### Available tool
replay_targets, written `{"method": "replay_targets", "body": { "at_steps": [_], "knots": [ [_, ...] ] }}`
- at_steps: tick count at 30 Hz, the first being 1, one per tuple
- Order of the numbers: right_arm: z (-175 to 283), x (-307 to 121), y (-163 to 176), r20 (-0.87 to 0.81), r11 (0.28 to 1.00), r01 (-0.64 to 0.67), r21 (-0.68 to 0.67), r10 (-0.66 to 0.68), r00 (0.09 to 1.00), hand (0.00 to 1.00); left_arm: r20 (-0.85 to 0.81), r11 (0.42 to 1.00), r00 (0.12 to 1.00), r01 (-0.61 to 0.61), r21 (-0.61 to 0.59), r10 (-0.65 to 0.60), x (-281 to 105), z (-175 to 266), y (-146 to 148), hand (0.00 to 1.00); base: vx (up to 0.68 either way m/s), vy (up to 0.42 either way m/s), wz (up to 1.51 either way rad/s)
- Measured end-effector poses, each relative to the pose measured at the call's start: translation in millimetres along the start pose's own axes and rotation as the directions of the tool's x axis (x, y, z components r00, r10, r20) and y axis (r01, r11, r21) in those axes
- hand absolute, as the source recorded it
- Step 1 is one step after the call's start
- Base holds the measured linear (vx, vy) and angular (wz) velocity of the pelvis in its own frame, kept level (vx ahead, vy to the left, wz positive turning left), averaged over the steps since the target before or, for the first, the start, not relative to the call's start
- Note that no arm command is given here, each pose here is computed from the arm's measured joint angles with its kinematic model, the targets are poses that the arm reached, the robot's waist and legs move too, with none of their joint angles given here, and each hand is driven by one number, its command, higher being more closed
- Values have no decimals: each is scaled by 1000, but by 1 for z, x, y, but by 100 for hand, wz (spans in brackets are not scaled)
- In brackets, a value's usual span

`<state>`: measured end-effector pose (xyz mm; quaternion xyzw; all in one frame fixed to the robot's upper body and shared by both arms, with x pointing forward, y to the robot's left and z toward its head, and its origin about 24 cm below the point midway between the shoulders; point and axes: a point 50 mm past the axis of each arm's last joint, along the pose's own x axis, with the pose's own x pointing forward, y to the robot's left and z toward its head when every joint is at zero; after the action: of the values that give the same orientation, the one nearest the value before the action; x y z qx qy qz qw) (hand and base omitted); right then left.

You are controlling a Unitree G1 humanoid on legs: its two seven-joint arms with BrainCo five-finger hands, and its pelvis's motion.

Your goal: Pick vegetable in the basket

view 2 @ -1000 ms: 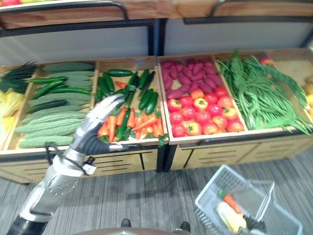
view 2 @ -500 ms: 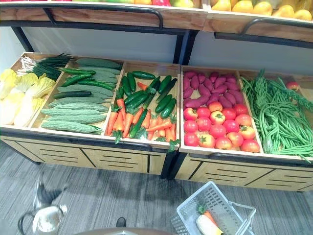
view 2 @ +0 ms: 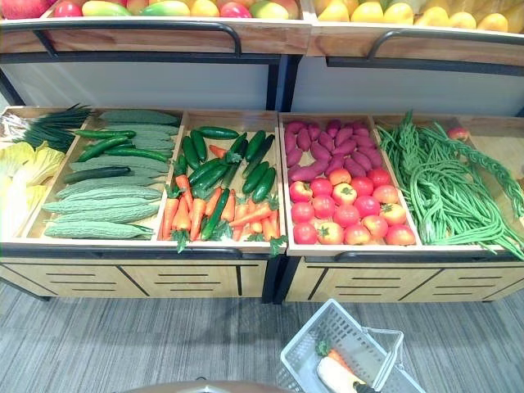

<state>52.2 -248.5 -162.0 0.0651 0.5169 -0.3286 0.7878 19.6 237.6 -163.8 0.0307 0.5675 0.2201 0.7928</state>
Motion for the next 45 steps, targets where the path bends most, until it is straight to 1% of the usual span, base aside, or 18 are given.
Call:
{"method": "replay_targets", "body": {
  "at_steps": [3, 6, 12, 16, 17, 18, 20, 23, 27, 31, 34, 37, 39, 43, 45],
  "knots": [
    [1, 0, 5, 6, 999, -31, -26, 31, 1000, 100, -12, 999, 1000, 23, 29, -22, -1, -4, -8, 0, 0, 0, 0],
    [3, 0, 10, 13, 997, -51, -56, 51, 999, 100, -8, 998, 1000, 23, 50, -23, -1, -3, -10, 0, 0, 0, 0],
    [5, -1, 18, 19, 996, -73, -60, 74, 997, 100, -6, 998, 1000, 9, 67, -9, -1, -3, -9, 0, 41, 2, -18],
    [13, 0, 21, 50, 996, -77, -51, 79, 996, 100, 24, 996, 1000, -3, 94, 1, 1, 6, -8, 0, 1, 44, -55],
    [16, 0, 23, 67, 996, -82, -46, 85, 994, 100, 40, 993, 999, -5, 120, 0, 3, 12, -6, 0, -47, 57, -92],
    [20, -1, 26, 89, 995, -90, -36, 93, 992, 100, 62, 982, 998, -9, 189, -2, 4, 18, -2, 0, -52, 76, -113],
    [21, -4, 37, 107, 992, -120, -29, 123, 987, 100, 96, 963, 995, -28, 267, 2, 7, 28, 4, 0, -43, 157, -126],
    [24, -7, 52, 131, 986, -164, -38, 168, 977, 100, 147, 955, 989, -31, 295, -13, 9, 44, -1, 0, -90, 155, -140],
    [22, -7, 52, 120, 986, -163, -31, 166, 979, 100, 178, 955, 983, -15, 296, -40, 9, 54, -11, 0, -60, 86, -118],
    [20, -7, 53, 94, 987, -160, -7, 160, 983, 100, 167, 960, 985, -1, 279, -47, 9, 52, -13, 0, -10, -114, -153],
    [27, -2, 44, 95, 991, -130, -1, 130, 987, 100, 156, 964, 984, 39, 262, -82, 7, 49, -26, 0, -16, -231, -132],
    [19, -1, 34, 57, 995, -96, 34, 94, 994, 100, 142, 975, 986, 58, 215, -90, 6, 48, -32, 0, -10, -249, -81],
    [12, -2, 29, 40, 996, -84, 26, 83, 996, 100, 136, 983, 987, 59, 174, -84, 7, 48, -31, 0, -78, -138, -91],
    [13, 0, 18, 46, 998, -66, -11, 67, 997, 100, 91, 999, 995, 46, -3, -45, 6, 38, -28, 0, -32, -60, -126],
    [20, 3, 9, 63, 998, -48, -37, 50, 997, 100, 90, 999, 995, 49, -21, -47, 5, 38, -30, 0, 32, 70, -147]
  ]
}}
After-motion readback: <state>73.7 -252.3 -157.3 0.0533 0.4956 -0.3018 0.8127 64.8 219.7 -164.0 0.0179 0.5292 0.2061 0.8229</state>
